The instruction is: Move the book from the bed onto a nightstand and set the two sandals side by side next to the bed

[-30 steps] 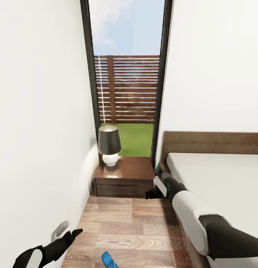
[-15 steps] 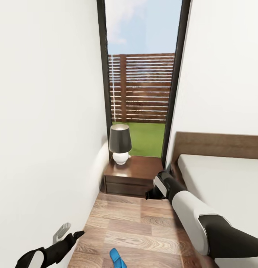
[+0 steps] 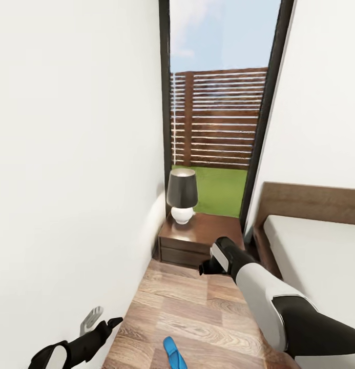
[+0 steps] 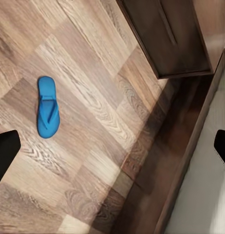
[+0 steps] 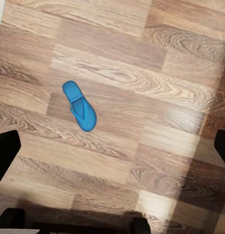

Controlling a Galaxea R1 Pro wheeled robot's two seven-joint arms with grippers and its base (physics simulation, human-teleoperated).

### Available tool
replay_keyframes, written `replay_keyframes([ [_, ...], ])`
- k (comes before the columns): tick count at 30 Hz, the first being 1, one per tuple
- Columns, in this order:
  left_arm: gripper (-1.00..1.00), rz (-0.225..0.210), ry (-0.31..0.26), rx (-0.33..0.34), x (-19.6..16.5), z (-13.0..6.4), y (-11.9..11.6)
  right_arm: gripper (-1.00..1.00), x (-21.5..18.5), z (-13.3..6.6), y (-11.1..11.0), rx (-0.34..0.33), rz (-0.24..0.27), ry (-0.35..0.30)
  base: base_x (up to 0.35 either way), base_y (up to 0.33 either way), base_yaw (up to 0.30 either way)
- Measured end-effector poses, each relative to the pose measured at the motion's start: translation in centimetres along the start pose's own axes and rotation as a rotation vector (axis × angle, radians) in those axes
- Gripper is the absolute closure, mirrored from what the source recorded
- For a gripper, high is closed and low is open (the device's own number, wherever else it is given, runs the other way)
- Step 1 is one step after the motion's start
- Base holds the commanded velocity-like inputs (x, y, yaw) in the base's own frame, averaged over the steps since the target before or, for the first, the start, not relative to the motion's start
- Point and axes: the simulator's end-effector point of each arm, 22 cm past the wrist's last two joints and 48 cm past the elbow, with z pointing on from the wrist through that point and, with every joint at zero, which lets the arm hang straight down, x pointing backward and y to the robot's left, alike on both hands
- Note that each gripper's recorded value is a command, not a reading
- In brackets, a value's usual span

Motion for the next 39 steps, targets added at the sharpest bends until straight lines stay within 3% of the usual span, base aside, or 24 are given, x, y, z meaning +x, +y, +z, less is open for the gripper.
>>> replay_keyframes([
  [10, -1.0, -0.001, 0.008, 0.05, 0.8, 1.2, 0.2, -1.0, 1.0, 2.2, 0.4, -0.004, -0.003, -0.001, 0.0, 0.0, 0.105],
  [16, -1.0, -0.001, 0.01, 0.056, 1.2, 1.9, 0.9, -1.0, 1.4, 3.2, 1.3, -0.013, -0.012, -0.002, 0.0, 0.0, 0.015],
  [39, -1.0, -0.013, 0.042, 0.072, 3.2, 4.5, 3.7, -1.0, 3.2, 7.1, 1.2, -0.017, -0.007, -0.003, 0.0, 0.0, 0.001],
])
